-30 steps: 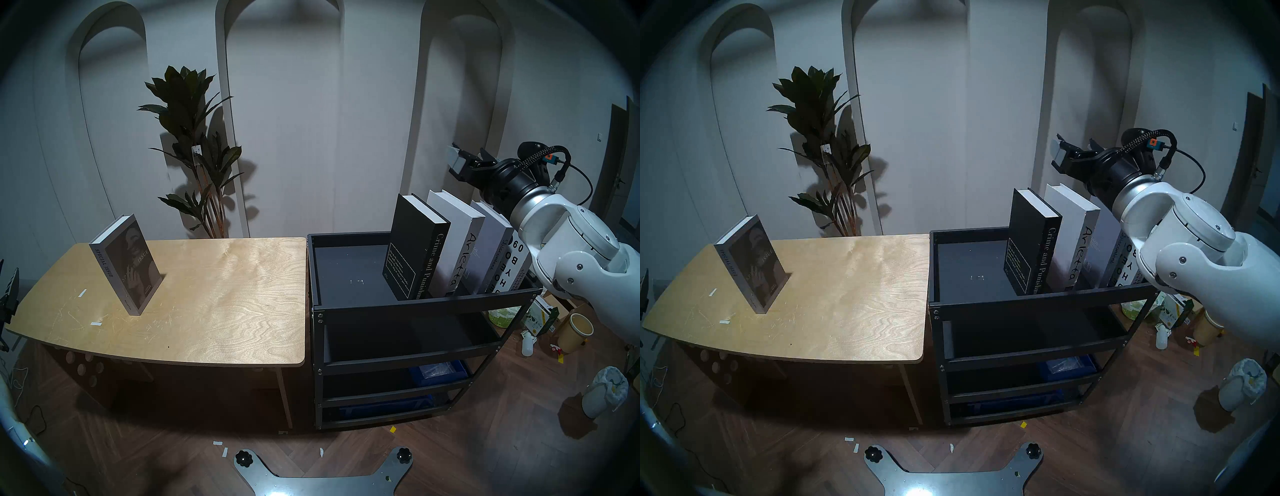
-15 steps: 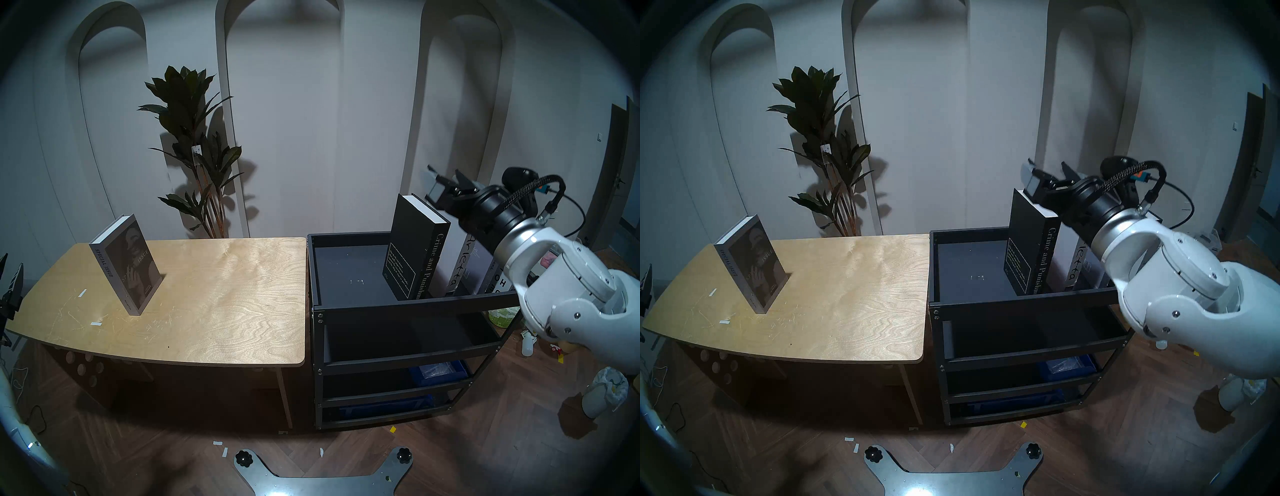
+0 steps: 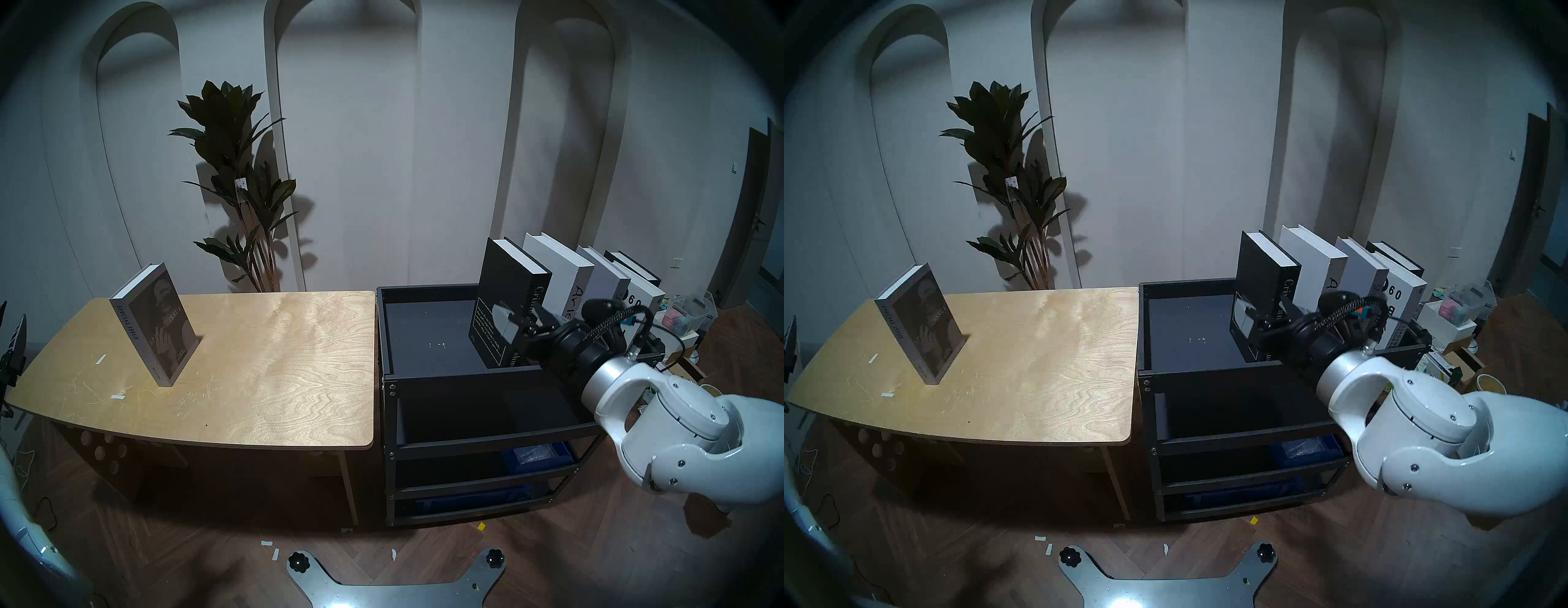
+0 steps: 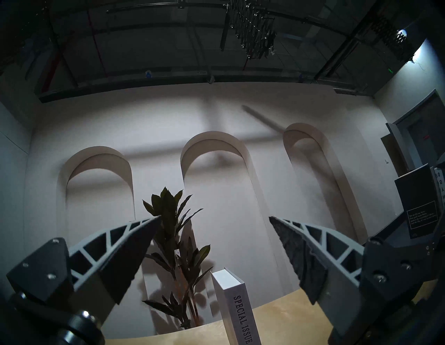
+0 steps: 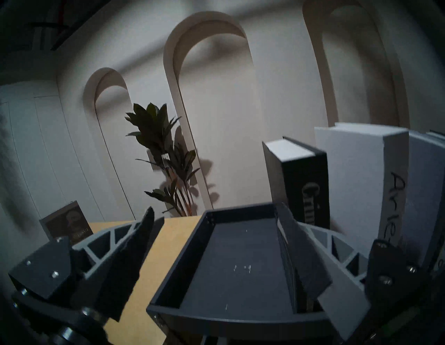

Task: Move the books from the display table onto the shelf, standing them upright with spines facing out and tallest at one end

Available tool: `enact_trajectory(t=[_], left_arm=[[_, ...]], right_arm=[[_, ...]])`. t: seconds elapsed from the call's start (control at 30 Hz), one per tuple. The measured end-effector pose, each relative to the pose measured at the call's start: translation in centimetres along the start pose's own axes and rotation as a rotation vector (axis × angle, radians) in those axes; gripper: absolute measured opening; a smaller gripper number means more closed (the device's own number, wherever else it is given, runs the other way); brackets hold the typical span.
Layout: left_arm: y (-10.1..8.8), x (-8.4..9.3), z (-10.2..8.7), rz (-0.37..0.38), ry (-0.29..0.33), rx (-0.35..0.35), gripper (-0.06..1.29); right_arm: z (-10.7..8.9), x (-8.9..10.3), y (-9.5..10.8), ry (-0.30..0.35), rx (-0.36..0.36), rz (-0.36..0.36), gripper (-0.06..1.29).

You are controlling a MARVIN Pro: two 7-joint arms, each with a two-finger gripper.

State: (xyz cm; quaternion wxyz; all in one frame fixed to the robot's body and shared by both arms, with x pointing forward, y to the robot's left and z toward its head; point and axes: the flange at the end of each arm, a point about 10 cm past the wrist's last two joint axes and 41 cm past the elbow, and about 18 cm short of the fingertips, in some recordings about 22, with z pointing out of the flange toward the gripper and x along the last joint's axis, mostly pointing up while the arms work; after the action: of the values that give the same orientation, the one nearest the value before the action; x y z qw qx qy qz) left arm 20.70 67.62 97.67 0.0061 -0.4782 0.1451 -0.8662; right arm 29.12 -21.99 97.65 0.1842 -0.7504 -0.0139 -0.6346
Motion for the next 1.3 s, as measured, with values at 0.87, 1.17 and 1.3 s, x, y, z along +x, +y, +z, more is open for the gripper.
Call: enact_trajectory(t=[0.87,1.17,1.3], left_arm=[[4.5,1.2,1.6,0.041,0.15,-0.041,1.24],[6.0,2.5,1.5,0.07,0.186,-0.053,1.24],[6.7,3.1,1.4,0.077,0.198,-0.059,1.24]], right_arm=[[-1.8,-8.3,10.4,-0.004,-0.203,-0.205,1.22],[-3.7,-10.4,9.9,0.053,-0.092,-0.238,1.22],[-4.6,-11.2,10.1,0.081,-0.048,-0.26,1.22]])
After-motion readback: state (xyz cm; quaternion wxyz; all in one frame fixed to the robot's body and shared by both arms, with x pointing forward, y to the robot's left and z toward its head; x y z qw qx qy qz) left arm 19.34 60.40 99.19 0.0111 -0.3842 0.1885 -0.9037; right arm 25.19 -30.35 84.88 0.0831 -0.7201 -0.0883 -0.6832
